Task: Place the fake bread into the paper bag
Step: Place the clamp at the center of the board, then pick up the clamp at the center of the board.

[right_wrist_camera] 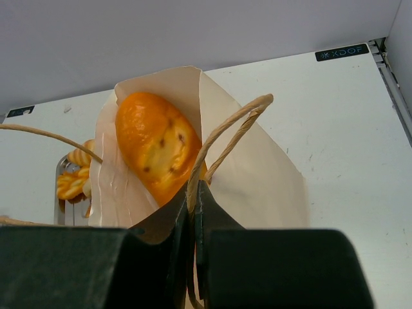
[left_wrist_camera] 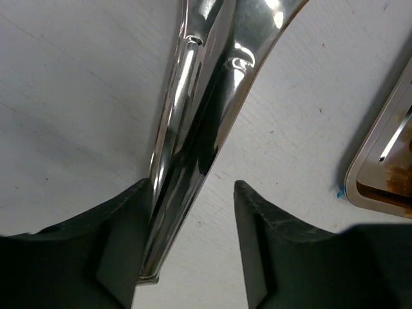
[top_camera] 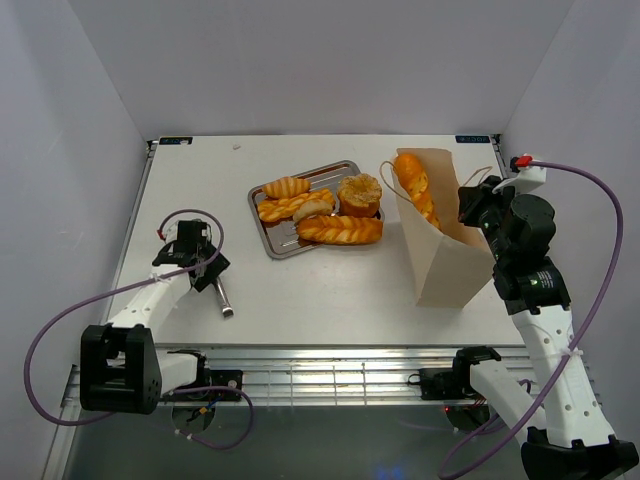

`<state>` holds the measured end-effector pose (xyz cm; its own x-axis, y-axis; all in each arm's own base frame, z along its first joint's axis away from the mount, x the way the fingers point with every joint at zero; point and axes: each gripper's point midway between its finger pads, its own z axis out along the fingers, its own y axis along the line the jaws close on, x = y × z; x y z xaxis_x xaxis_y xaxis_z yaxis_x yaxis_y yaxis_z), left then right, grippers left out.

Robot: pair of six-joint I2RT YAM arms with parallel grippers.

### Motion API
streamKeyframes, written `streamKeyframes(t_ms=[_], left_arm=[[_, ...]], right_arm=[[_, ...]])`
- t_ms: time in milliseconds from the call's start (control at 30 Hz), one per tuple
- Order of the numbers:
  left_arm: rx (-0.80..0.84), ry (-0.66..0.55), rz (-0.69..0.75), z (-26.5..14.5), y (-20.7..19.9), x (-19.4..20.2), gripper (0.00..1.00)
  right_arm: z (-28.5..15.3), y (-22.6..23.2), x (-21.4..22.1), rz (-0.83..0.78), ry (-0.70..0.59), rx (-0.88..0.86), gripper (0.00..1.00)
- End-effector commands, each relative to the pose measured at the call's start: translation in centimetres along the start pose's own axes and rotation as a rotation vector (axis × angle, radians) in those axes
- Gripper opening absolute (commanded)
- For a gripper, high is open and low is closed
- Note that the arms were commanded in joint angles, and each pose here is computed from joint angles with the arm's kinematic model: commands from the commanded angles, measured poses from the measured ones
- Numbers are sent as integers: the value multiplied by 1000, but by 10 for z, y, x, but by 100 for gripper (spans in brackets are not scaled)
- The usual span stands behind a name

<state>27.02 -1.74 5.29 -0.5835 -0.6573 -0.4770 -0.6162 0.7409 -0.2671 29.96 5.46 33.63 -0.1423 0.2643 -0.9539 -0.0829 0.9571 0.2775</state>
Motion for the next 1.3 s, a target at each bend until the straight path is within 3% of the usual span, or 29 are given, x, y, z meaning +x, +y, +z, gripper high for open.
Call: streamKeyframes(t_ms=[0, 167, 233, 267, 600, 667, 867, 967, 1000, 1133, 1267], left_arm=[[55, -64, 47, -4, -20, -26, 61], [90, -44, 157, -2, -39, -28, 48], [83, -17, 202, 4, -42, -24, 34], [92, -16, 223, 3, -49, -24, 32], [-49, 25, 541, 23, -79, 2, 30], [-66, -6, 533, 19, -87, -4, 33], [-50, -187, 421, -26, -82, -29, 58], [-101, -205, 336, -38, -60, -29, 91], [-120, -179, 291, -40, -52, -23, 98], [-108, -102, 209, -32, -40, -7, 98], [-144, -99, 149, -25, -28, -5, 98]], right_arm=[[-3, 6, -14, 14, -54, -25, 8], [-2, 7, -13, 19, -54, -30, 8], [-2, 7, -13, 19, -56, -30, 8], [-2, 7, -13, 19, -54, -30, 8], [-2, 6, -13, 17, -54, -25, 8], [-2, 6, -14, 15, -59, -25, 8], [-6, 4, -16, 5, -66, -15, 8], [-5, 7, -14, 8, -60, -31, 8], [-4, 7, -13, 13, -56, -33, 8], [-4, 11, -14, 17, -56, -51, 8], [-8, 9, -17, 12, -66, -39, 8]])
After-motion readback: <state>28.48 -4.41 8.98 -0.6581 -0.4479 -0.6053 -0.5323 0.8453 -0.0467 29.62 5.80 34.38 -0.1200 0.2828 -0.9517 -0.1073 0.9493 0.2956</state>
